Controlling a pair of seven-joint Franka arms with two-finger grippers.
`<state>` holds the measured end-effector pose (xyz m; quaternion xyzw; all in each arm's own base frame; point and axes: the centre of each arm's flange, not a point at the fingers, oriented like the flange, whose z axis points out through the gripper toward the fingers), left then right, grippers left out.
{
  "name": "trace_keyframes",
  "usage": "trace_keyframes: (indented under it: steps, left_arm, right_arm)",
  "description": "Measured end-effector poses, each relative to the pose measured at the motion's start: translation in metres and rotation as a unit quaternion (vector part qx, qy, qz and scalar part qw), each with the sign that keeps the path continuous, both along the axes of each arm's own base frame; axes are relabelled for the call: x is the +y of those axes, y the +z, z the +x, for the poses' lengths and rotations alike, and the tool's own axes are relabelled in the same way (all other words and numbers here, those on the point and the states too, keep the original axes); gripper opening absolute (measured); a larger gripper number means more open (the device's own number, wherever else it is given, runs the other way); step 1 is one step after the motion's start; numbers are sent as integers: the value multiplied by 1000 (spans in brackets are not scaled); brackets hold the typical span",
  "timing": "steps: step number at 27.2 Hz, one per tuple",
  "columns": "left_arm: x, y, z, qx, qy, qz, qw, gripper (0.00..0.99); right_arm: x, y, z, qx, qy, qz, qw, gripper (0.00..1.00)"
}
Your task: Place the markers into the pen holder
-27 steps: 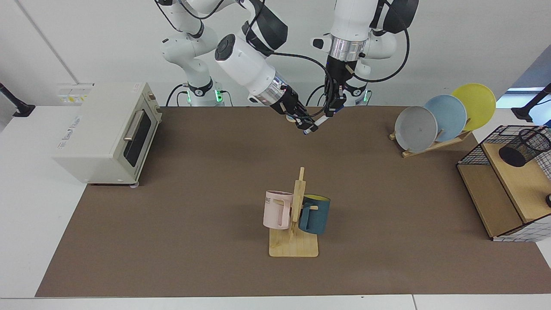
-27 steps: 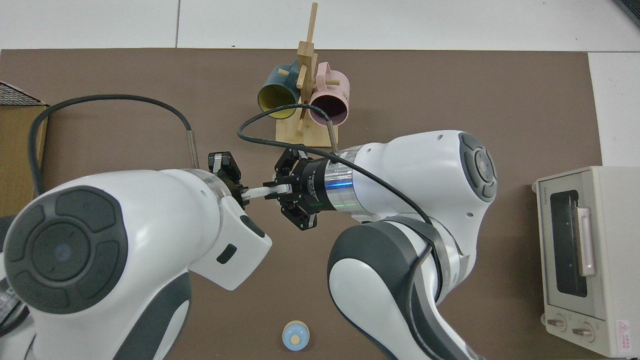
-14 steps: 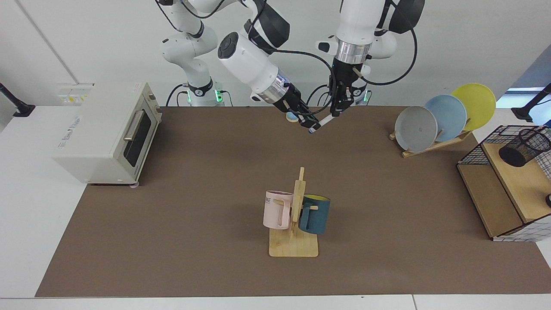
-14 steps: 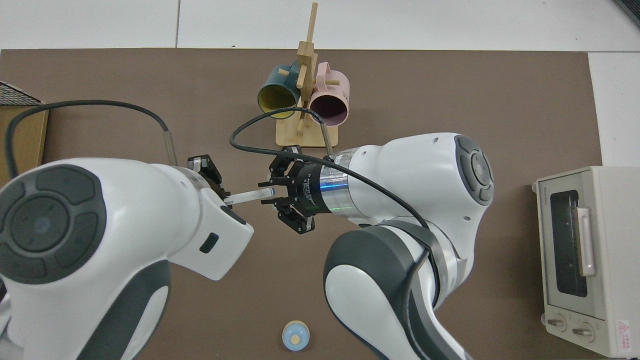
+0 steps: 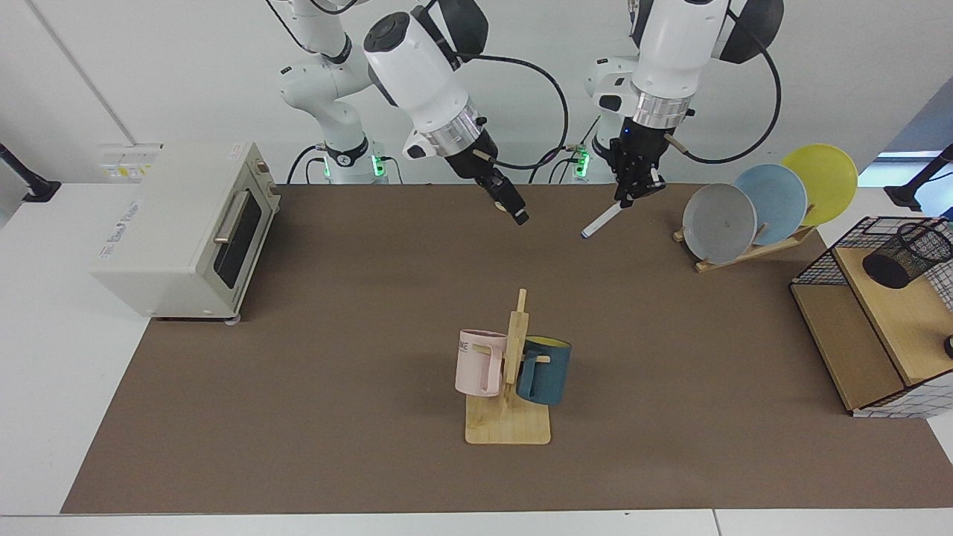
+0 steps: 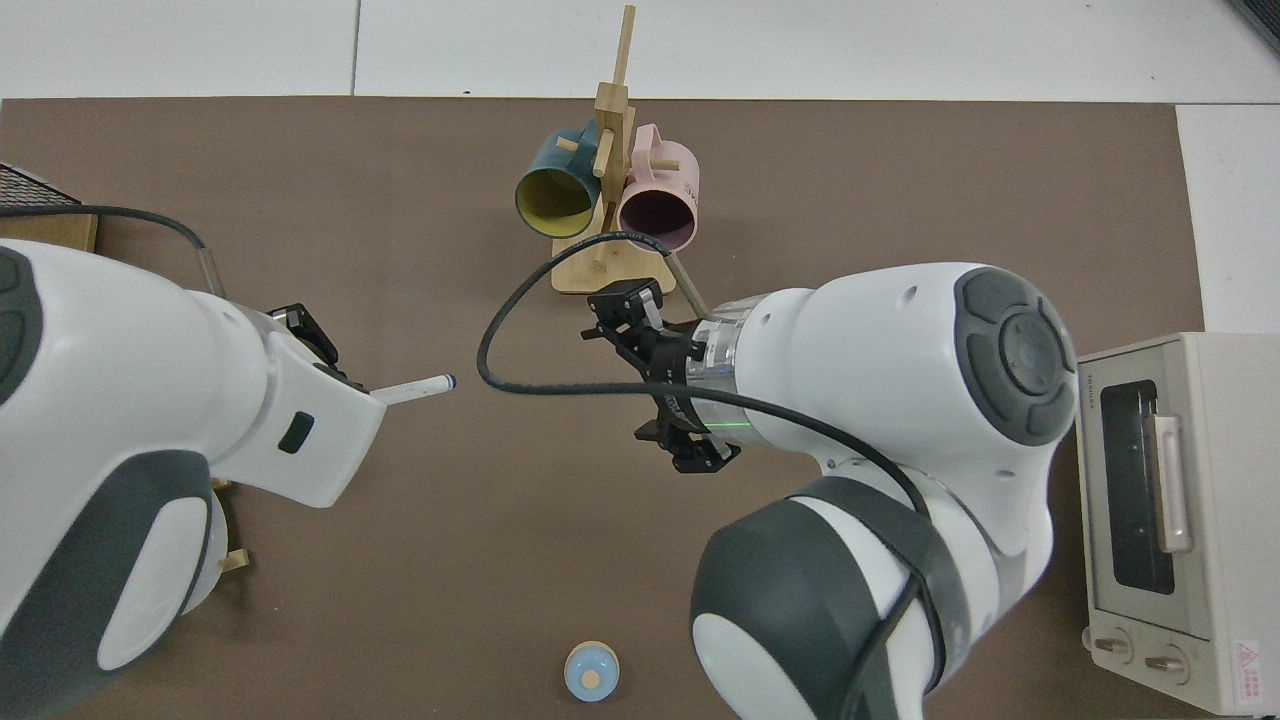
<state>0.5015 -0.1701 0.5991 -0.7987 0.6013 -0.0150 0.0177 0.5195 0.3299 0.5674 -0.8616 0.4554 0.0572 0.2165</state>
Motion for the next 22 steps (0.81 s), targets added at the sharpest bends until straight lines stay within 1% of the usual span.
trace_keyframes:
  steps: [1, 4, 8, 11, 13, 15, 18, 22]
  left_arm:
    - [10, -1, 2, 2, 9, 4, 1000, 150]
    - [37, -1, 9, 2, 30, 21, 999, 150]
    - [61, -1, 14, 0, 47, 46, 998, 150]
    - [77, 1, 17, -3, 54, 78, 996, 150]
    - [88, 5, 19, 1, 58, 108, 992, 150]
    - [99, 10, 21, 7, 64, 136, 989, 150]
    - [119, 16, 25, 14, 76, 173, 982, 150]
    - [156, 20, 31, 25, 84, 198, 976, 150]
  right_arm:
    - [-4, 3, -4, -13, 29, -25, 999, 1000]
    - [-21, 10, -10, -38, 111, -79, 990, 1000]
    - [-62, 16, -4, -48, 192, -115, 973, 1000]
    - [-101, 20, 5, -59, 244, -148, 957, 1000]
    - [-128, 22, 11, -68, 283, -172, 941, 1000]
    - [-150, 24, 15, -74, 315, -185, 928, 1000]
    - [-177, 25, 21, -81, 351, -195, 912, 1000]
    - [-217, 25, 29, -88, 392, -209, 892, 1000]
